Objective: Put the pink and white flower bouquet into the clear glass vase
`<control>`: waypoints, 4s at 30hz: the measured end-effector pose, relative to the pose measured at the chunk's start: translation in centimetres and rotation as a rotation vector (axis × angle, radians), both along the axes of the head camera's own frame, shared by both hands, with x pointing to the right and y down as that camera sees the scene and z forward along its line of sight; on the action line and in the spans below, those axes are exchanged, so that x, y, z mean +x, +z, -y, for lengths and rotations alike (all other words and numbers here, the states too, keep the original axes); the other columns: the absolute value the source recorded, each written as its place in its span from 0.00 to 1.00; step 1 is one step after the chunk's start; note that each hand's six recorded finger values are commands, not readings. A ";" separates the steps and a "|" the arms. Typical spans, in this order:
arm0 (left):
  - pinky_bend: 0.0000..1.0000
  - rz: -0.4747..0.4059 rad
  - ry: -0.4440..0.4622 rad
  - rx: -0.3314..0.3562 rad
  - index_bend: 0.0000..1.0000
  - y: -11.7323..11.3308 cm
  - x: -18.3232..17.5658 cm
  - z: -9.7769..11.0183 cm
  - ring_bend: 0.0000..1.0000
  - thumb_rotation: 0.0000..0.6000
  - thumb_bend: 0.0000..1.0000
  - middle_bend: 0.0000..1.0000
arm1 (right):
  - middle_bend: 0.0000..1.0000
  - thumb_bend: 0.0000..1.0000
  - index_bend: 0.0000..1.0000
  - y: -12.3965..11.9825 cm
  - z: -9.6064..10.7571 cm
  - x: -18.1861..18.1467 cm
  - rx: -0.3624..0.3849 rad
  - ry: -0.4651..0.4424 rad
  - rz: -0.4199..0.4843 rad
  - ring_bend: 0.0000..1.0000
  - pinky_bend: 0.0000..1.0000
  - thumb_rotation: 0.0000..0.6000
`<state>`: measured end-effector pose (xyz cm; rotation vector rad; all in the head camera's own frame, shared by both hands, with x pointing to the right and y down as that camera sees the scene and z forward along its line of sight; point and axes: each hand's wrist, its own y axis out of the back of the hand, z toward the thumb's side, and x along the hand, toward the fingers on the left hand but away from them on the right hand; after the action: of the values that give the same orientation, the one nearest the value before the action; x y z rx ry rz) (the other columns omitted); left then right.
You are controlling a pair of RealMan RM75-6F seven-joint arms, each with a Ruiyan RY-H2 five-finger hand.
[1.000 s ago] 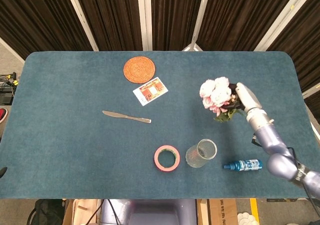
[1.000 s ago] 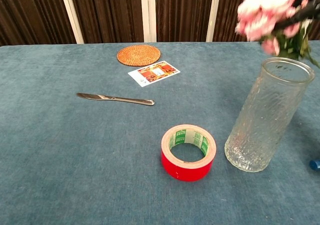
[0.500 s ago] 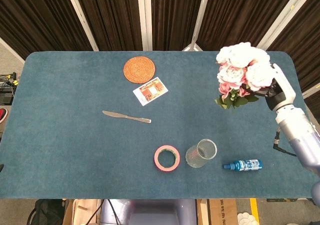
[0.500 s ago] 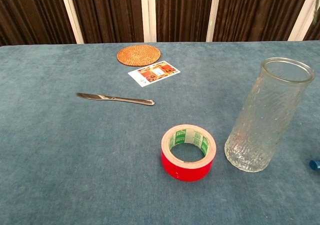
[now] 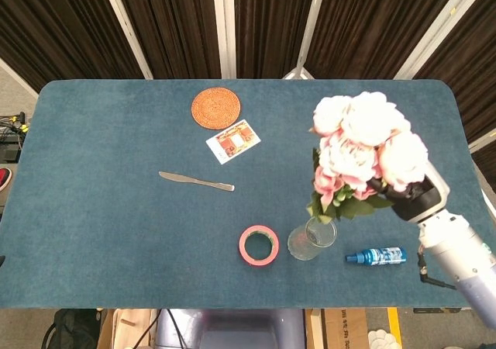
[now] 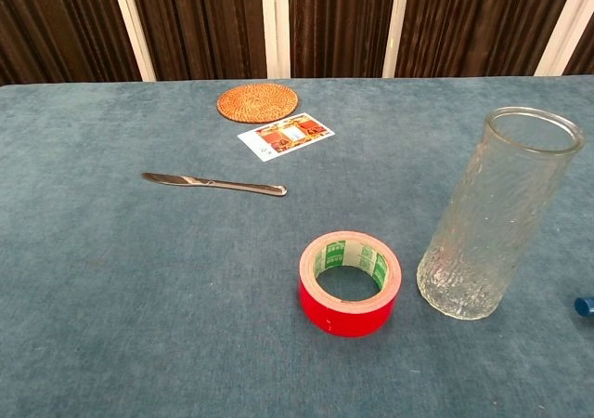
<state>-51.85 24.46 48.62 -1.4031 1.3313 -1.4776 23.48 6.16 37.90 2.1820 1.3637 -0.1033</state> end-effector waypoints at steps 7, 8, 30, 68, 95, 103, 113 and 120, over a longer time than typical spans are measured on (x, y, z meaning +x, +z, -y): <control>0.05 -0.002 -0.008 0.009 0.09 -0.2 -0.5 0.1 0.00 1.00 0.22 0.00 | 0.45 0.39 0.61 1.4 -1.2 -0.3 -0.005 -0.023 -0.018 0.45 0.10 1.00; 0.05 -0.002 -0.007 0.009 0.09 -0.2 -0.5 0.1 0.00 1.00 0.22 0.00 | 0.45 0.39 0.61 1.7 -1.4 -0.2 -0.003 -0.024 -0.024 0.45 0.10 1.00; 0.05 0.043 0.005 -0.004 0.09 0.4 0.5 0.0 0.00 1.00 0.22 0.00 | 0.45 0.39 0.61 8.4 -2.2 3.8 -0.067 0.030 -0.096 0.45 0.12 1.00; 0.05 0.041 0.023 -0.020 0.10 0.7 1.1 -0.1 0.00 1.00 0.22 0.00 | 0.08 0.10 0.14 17.0 -7.6 4.8 -0.132 -0.247 -0.146 0.02 0.00 1.00; 0.05 0.015 0.012 -0.010 0.10 0.1 0.9 -0.4 0.00 1.00 0.22 0.00 | 0.09 0.04 0.14 10.9 -8.3 19.7 0.253 -0.367 -0.944 0.02 0.01 1.00; 0.05 0.001 0.008 -0.005 0.10 -0.2 0.6 -0.5 0.00 1.00 0.22 0.00 | 0.05 0.04 0.14 10.6 -10.6 21.4 0.403 -0.418 -1.347 0.00 0.00 1.00; 0.05 -0.001 0.008 0.004 0.10 -0.3 0.4 -0.5 0.00 1.00 0.22 0.00 | 0.02 0.04 0.08 13.9 -14.8 20.0 0.527 -0.401 -1.695 0.00 0.00 1.00; 0.05 -0.005 -0.002 -0.007 0.10 -0.1 0.1 -0.3 0.00 1.00 0.22 0.00 | 0.01 0.03 0.08 14.8 -15.9 20.2 0.496 -0.298 -1.811 0.00 0.00 1.00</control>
<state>-51.75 24.80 48.47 -1.4110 1.3318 -1.4825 43.64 22.03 52.73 2.4780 1.8192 -2.5357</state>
